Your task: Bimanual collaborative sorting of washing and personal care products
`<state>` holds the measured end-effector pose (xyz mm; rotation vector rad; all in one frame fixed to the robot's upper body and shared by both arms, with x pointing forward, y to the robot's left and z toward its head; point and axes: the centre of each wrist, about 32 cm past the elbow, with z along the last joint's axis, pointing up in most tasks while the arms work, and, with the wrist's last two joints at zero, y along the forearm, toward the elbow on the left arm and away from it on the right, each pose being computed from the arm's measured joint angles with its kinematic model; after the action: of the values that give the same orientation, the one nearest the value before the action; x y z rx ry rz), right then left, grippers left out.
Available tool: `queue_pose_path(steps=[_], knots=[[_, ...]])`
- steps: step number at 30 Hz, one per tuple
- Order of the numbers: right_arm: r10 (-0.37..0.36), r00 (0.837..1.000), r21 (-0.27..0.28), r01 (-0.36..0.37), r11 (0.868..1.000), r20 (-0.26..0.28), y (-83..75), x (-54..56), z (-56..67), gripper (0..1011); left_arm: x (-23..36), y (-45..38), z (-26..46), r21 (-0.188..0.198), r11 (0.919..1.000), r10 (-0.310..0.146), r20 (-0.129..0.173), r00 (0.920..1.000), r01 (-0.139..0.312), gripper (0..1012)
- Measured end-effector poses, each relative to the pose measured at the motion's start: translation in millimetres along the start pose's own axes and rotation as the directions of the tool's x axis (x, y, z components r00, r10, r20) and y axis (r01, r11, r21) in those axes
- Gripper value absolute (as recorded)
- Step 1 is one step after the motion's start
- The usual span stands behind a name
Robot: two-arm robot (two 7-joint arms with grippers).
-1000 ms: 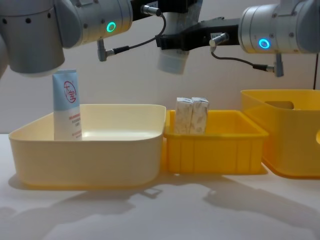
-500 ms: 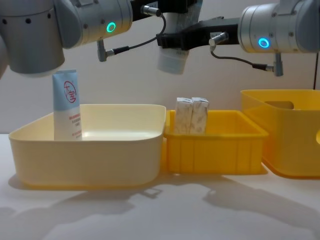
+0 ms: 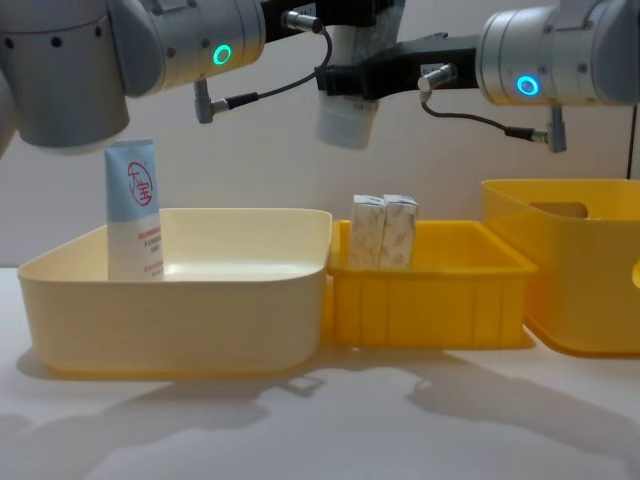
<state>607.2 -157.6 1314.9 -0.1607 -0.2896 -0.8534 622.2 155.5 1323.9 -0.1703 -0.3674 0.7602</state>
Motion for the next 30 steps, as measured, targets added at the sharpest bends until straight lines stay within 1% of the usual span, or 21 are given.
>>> queue_pose_path(steps=[14, 30], knots=[[0.000, 1.000, 0.000, 0.000, 1.000, 0.000, 0.0, 0.0, 0.0, 564, 0.0, 0.0, 0.0, 0.000, 1.0000, 0.000, 0.000, 1.0000, 0.000, 239], [0.001, 1.000, 0.000, -0.001, 1.000, 0.000, 0.1, -0.2, 0.0, 564, 0.0, 0.0, 0.0, 0.000, 1.0000, 0.000, 0.000, 1.0000, 0.000, 240]])
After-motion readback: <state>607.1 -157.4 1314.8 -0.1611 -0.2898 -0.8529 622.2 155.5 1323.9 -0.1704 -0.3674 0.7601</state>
